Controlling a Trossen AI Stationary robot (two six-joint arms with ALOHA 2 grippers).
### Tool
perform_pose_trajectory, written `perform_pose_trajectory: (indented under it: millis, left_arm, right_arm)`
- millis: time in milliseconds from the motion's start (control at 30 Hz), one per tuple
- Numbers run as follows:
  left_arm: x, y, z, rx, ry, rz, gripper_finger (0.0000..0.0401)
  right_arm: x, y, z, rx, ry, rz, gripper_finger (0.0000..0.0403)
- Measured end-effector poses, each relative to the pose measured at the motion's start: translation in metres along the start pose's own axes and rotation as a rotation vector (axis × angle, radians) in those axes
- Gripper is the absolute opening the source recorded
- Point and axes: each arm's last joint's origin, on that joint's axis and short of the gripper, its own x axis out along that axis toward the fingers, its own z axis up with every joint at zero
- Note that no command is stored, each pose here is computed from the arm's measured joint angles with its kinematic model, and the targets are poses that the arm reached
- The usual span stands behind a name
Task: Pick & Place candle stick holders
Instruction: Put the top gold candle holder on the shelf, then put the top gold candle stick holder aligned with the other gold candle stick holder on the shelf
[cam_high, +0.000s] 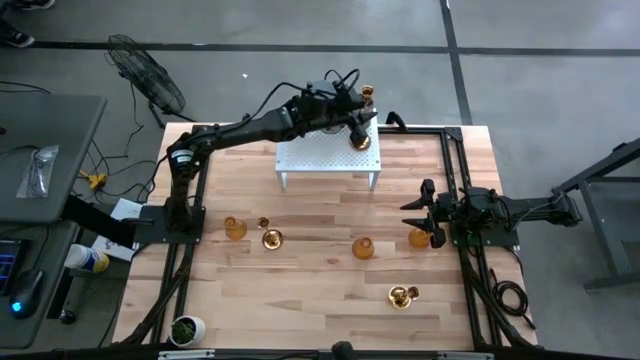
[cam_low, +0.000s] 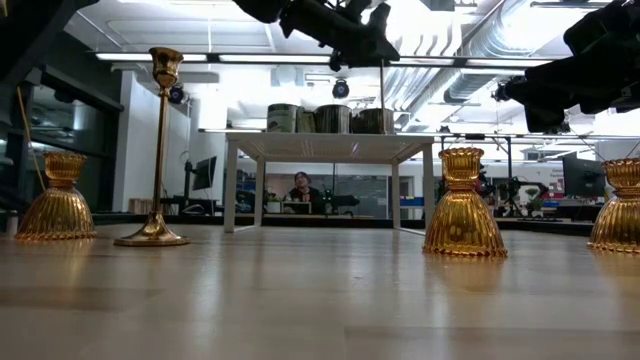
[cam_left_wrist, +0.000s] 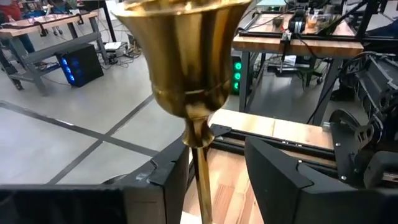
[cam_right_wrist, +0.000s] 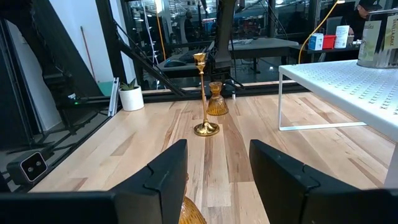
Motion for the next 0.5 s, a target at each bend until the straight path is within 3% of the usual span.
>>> perform_pose_trajectory:
  millis: [500]
  left_arm:
    - [-0.0045, 0.0001, -0.001, 0.048, 0.052, 0.056, 0.0155]
  right_arm:
    - [0.0, 0.0, 0.0, 0.0, 0.0, 0.0, 0.0165]
